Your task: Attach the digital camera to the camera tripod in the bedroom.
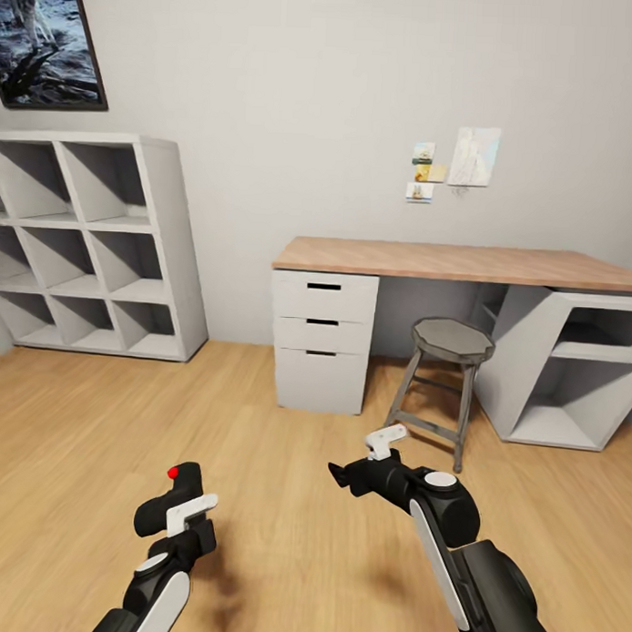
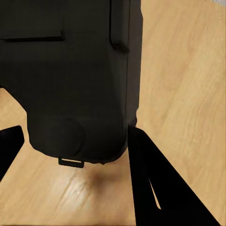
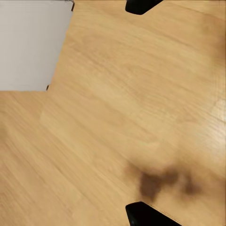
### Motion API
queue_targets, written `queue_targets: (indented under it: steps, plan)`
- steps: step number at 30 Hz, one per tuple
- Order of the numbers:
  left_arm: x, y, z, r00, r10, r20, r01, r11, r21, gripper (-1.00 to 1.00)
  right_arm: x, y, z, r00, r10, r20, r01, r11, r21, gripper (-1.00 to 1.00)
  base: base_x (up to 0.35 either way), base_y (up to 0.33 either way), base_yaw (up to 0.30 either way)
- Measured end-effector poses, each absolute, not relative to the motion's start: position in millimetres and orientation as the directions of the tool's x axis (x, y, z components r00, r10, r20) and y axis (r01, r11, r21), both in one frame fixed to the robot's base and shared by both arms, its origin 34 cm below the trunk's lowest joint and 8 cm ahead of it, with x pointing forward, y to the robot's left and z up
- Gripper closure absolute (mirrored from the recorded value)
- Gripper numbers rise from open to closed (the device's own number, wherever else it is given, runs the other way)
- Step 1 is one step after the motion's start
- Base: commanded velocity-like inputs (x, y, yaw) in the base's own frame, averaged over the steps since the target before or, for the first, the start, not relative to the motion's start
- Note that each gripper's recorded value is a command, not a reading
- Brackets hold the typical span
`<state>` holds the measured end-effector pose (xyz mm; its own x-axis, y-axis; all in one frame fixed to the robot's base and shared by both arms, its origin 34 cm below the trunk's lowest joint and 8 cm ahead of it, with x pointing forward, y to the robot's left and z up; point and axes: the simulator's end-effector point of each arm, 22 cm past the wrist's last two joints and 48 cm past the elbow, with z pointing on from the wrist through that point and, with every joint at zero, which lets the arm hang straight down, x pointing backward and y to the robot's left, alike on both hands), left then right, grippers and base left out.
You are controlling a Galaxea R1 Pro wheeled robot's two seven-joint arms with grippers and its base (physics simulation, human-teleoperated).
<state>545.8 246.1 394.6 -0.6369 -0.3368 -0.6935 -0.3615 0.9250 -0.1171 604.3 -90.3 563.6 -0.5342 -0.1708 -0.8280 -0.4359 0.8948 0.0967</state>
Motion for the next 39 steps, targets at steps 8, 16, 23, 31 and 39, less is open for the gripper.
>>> queue_targets:
  steps: [8,16,23,31,39]
  plan:
    - [552,220,408,-0.645,-0.316,-0.696,-0.259,0.947,-0.19,1.0,602,-90,581,-0.507,-0.172,-0.845,-0.441,0.894,0.083,-1.0,0.0,0.0,0.286]
    - [556,218,424,-0.625,-0.314,-0.715,-0.241,0.948,-0.206,1.0,593,-78,596,-0.477,-0.192,-0.858,-0.469,0.881,0.063,-1.0,0.0,0.0,0.286]
    - [560,220,439,-0.624,-0.313,-0.716,-0.241,0.949,-0.206,1.0,592,-67,610,-0.471,-0.215,-0.855,-0.495,0.867,0.054,-1.0,0.0,0.0,0.286]
    - [563,222,451,-0.629,-0.314,-0.711,-0.249,0.948,-0.199,1.0,596,-65,627,-0.47,-0.219,-0.855,-0.499,0.865,0.053,-1.0,0.0,0.0,0.286]
    - [565,226,464,-0.635,-0.315,-0.706,-0.258,0.947,-0.191,1.0,600,-63,645,-0.47,-0.22,-0.855,-0.502,0.863,0.054,-1.0,0.0,0.0,0.286]
